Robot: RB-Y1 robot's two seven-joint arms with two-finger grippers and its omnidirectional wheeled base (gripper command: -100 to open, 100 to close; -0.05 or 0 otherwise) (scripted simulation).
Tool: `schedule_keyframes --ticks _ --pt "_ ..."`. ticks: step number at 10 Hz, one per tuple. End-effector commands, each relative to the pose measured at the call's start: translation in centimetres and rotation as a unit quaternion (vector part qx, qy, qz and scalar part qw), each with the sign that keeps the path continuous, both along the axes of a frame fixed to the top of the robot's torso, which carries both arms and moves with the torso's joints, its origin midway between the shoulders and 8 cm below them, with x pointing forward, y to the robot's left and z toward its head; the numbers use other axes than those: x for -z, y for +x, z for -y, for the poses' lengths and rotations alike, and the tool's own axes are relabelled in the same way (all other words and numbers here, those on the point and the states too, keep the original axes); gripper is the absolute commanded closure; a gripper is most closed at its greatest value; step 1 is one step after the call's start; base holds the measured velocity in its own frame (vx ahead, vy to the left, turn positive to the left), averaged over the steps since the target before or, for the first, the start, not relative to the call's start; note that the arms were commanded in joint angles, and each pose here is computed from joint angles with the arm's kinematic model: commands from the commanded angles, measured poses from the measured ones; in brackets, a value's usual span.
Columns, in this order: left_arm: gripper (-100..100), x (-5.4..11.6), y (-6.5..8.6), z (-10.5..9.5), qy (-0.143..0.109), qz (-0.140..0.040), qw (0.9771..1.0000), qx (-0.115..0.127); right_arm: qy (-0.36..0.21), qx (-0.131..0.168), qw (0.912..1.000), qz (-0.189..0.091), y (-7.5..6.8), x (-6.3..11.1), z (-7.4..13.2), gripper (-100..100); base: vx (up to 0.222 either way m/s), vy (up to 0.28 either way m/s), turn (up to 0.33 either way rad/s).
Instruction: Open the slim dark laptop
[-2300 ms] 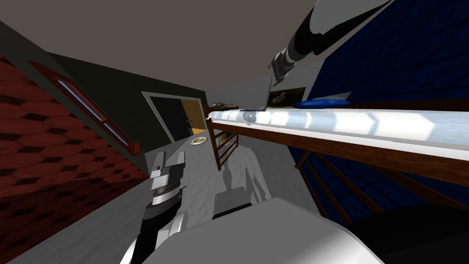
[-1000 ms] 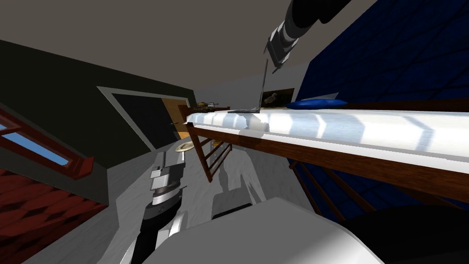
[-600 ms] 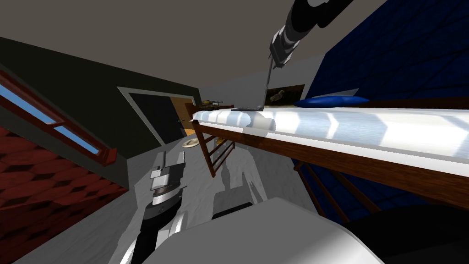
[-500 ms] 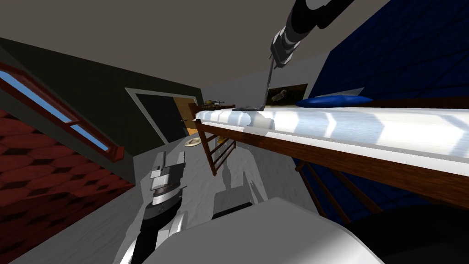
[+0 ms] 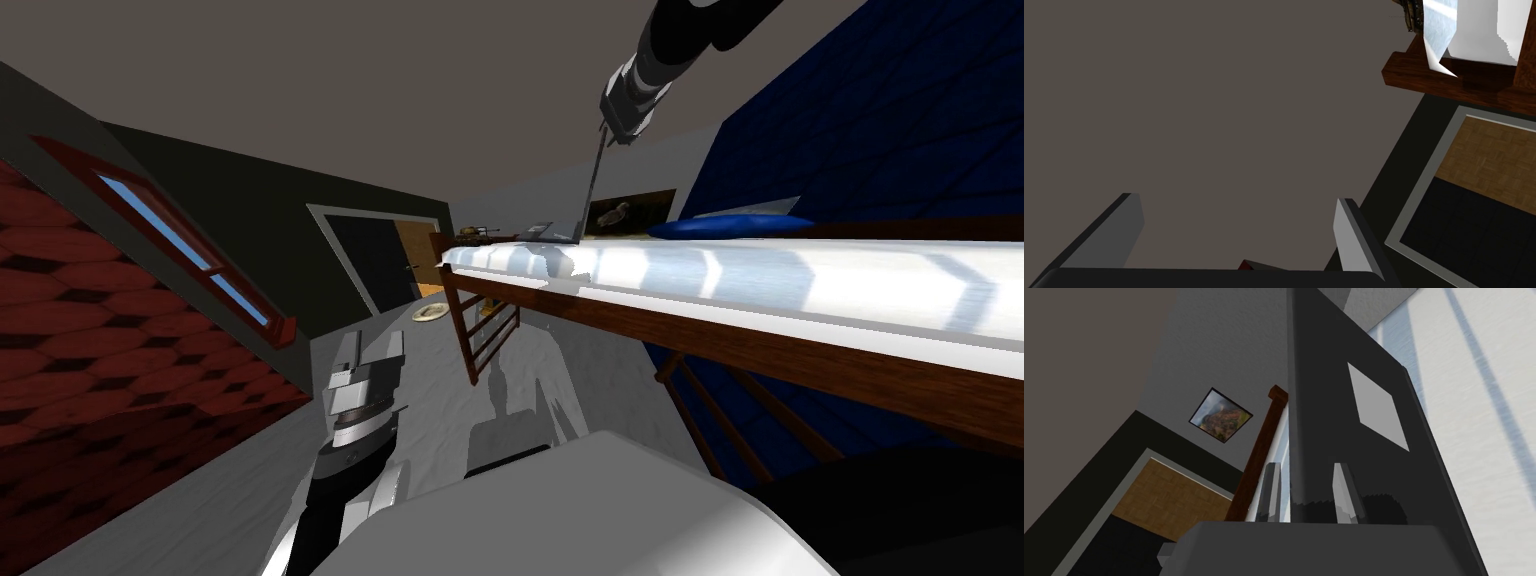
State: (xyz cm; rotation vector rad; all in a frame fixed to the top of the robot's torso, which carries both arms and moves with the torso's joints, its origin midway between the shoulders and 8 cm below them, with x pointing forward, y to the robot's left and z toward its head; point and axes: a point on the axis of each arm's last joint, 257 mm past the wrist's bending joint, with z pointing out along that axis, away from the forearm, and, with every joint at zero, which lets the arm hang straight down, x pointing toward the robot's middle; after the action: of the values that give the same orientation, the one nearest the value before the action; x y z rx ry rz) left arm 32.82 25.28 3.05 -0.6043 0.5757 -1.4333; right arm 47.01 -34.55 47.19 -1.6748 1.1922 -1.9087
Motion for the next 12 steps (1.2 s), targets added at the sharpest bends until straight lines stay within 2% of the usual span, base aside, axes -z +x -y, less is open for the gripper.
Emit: schedule_keyframes --ticks 1,4,5,6,7,8,9,10,11,12 --pt "0 0.0 0.0 0.0 0.0 0.0 1.0 0.0 -0.022 0.01 0.9995 -0.018 -1.0 0.1 1.1 100 0.076 0.045 0.03" --pt "0 0.0 0.0 0.0 0.0 0.0 1.0 0.0 -0.045 0.023 0.9978 -0.043 -2.6 0.3 2.8 100 0.073 0.042 0.055" --pt "0 0.0 0.0 0.0 0.0 0.0 1.0 0.0 -0.05 0.023 0.9975 -0.045 -2.6 0.3 2.8 100 0.059 0.037 0.031" --pt "0 0.0 0.0 0.0 0.0 0.0 1.0 0.0 -0.057 0.029 0.9963 -0.057 -3.5 0.4 3.6 100 0.073 0.059 0.068" --pt "0 0.0 0.0 0.0 0.0 0.0 1.0 0.0 -0.064 0.029 0.9958 -0.059 -3.5 0.4 3.6 100 0.063 0.038 0.024" --pt "0 0.0 0.0 0.0 0.0 0.0 1.0 0.0 -0.073 0.034 0.9942 -0.072 -4.3 0.6 4.5 100 0.071 0.04 0.067" --pt "0 0.0 0.0 0.0 0.0 0.0 1.0 0.0 -0.077 0.034 0.9937 -0.074 -4.3 0.6 4.5 100 0.068 0.039 0.029" --pt "0 0.0 0.0 0.0 0.0 0.0 1.0 0.0 -0.086 0.039 0.9918 -0.086 -5.1 0.7 5.3 100 0.084 0.044 0.059" --pt "0 0.0 0.0 0.0 0.0 0.0 1.0 0.0 -0.09 0.039 0.9913 -0.088 -5.1 0.7 5.3 100 0.067 0.038 0.029" --pt "0 0.0 0.0 0.0 0.0 0.0 1.0 0.0 -0.101 0.043 0.9888 -0.102 -5.9 0.9 6.0 100 0.081 0.053 0.073"
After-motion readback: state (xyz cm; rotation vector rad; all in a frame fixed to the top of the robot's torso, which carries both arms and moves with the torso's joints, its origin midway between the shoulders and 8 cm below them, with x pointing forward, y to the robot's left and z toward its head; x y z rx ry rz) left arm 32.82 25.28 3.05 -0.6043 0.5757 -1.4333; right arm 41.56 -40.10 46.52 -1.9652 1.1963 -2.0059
